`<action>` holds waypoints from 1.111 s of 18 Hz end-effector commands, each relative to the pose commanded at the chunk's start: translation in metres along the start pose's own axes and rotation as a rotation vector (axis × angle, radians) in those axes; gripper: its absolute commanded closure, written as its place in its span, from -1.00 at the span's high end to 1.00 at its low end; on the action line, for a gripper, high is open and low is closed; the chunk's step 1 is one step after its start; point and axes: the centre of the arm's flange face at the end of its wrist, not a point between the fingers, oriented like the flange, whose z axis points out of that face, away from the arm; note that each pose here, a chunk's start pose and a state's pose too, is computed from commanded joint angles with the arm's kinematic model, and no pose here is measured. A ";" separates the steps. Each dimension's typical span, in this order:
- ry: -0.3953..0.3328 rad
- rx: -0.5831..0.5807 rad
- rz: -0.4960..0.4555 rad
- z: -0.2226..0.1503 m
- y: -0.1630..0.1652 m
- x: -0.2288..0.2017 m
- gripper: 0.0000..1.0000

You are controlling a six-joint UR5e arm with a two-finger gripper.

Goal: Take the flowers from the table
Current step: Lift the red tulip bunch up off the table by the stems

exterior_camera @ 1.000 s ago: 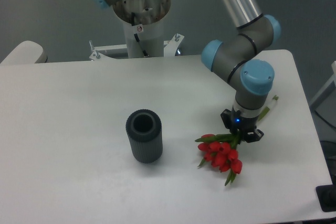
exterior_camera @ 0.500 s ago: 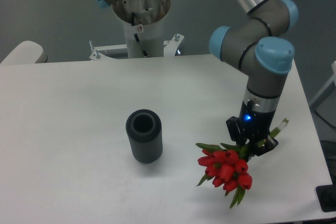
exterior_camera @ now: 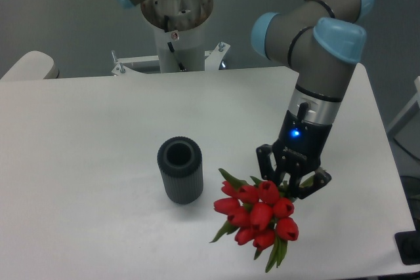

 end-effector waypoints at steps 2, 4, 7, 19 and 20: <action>0.017 0.035 -0.024 0.000 -0.002 0.000 -0.51; 0.017 0.039 -0.023 0.000 -0.003 -0.003 -0.51; 0.014 0.041 -0.022 -0.001 -0.004 -0.004 -0.51; 0.014 0.083 -0.033 -0.013 0.002 -0.015 -0.51; 0.015 0.083 -0.035 -0.013 0.002 -0.015 -0.51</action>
